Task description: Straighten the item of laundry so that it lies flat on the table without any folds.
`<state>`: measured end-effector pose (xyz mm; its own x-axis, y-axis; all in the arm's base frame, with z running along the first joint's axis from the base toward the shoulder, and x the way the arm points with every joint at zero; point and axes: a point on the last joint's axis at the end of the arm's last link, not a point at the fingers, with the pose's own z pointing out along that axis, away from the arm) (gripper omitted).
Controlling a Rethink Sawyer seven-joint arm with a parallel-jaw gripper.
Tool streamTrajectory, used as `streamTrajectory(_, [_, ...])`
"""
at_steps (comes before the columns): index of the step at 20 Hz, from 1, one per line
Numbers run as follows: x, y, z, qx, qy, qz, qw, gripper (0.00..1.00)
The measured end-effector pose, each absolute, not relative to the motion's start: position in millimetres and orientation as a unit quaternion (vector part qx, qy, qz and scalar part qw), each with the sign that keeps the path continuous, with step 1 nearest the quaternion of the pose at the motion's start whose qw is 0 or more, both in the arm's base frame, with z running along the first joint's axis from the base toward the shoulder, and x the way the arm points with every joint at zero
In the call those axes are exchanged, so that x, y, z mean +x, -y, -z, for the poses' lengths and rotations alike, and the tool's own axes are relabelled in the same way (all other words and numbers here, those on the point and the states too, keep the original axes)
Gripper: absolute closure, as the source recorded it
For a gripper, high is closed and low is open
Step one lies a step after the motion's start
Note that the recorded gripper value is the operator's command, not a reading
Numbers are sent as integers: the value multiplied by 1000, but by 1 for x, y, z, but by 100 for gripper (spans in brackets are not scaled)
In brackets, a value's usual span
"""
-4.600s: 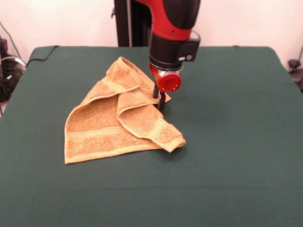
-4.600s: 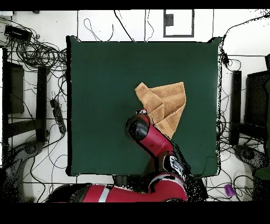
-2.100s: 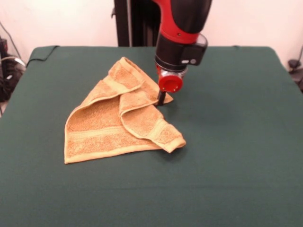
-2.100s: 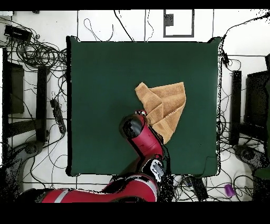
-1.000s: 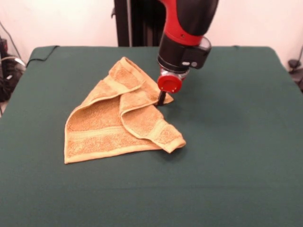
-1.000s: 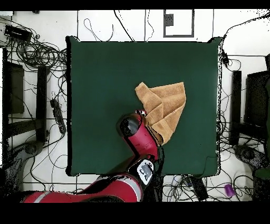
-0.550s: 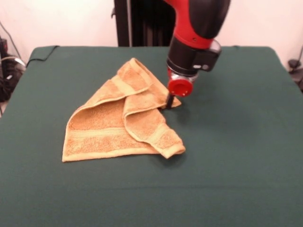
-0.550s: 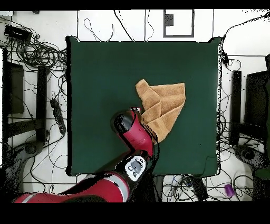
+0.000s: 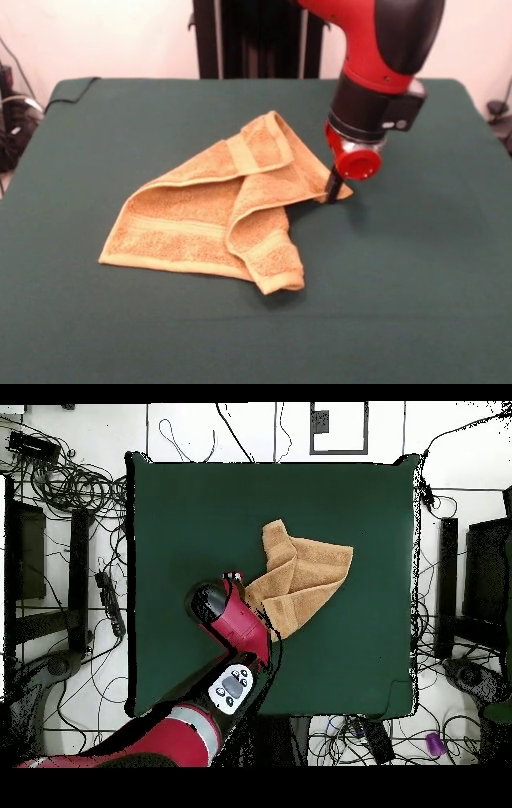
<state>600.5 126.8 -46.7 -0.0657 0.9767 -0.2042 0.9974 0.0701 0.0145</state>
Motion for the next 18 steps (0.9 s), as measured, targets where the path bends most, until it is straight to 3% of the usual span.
streamTrajectory(18, [624, -143, 44, 703, -710, 8, 40, 100])
